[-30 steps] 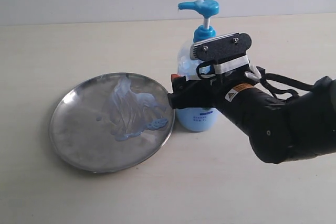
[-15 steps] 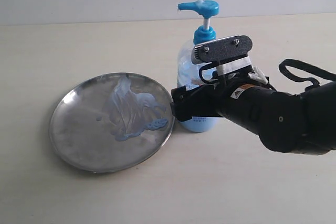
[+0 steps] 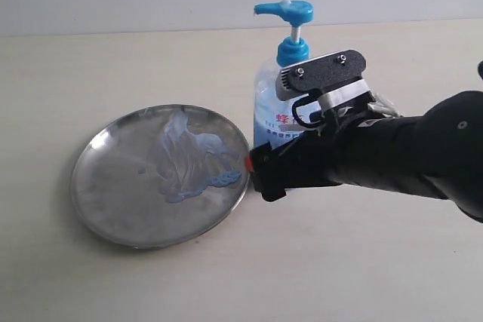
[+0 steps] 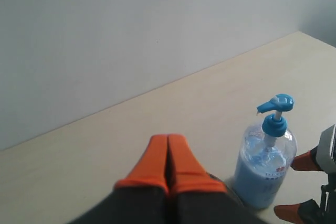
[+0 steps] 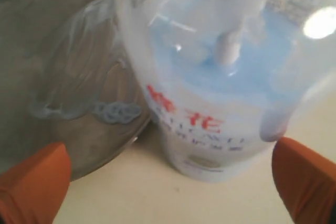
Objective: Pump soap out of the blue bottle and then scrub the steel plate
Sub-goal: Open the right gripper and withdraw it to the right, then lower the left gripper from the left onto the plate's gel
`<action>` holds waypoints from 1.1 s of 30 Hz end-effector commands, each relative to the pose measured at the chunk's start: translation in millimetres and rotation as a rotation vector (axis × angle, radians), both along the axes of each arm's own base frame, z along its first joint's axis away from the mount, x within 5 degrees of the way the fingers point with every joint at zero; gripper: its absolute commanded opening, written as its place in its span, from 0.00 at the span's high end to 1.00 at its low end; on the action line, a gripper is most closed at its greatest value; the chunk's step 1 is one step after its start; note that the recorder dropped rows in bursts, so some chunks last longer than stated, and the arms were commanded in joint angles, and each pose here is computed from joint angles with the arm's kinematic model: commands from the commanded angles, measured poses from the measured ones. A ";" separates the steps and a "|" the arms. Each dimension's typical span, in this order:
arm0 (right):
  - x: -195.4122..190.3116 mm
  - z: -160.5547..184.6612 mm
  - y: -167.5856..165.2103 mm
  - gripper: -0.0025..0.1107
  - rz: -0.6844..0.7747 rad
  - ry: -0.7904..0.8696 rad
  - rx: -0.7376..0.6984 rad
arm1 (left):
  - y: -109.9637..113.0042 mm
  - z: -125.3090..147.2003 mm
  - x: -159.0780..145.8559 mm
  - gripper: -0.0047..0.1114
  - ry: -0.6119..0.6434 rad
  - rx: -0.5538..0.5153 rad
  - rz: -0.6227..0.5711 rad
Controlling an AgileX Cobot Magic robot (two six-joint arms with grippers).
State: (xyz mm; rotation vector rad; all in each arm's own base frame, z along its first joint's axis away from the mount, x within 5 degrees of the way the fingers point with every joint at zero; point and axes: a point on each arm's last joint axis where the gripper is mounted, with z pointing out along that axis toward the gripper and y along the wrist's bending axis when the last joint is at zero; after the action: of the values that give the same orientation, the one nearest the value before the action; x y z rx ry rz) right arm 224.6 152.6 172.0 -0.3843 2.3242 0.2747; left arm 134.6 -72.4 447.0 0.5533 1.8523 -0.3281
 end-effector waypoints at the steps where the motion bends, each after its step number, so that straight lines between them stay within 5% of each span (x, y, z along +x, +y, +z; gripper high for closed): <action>1: -14.2 12.7 8.7 0.22 0.147 0.061 0.073 | 1.1 -4.9 -2.5 0.96 0.032 0.018 -0.005; 11: -36.5 33.0 6.5 0.66 0.250 0.140 0.114 | -0.7 -26.3 -0.5 0.96 0.096 0.036 -0.009; 20: -55.0 54.3 -27.4 0.98 0.210 0.284 -0.209 | -2.8 -39.1 0.3 0.96 0.141 0.037 -0.020; 26: -67.2 92.9 -52.7 0.98 0.189 0.287 -0.396 | -8.8 -50.0 -0.8 0.96 0.161 0.047 -0.093; 33: -92.5 125.7 -75.9 0.98 0.163 0.144 -0.351 | -20.1 -69.5 7.5 0.96 0.244 0.057 -0.165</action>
State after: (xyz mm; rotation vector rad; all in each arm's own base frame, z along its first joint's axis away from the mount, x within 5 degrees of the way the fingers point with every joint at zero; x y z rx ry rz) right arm 141.6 85.2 282.8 -0.7892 2.5578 -0.0530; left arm 137.3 -88.1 385.8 0.7185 2.0284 -0.4434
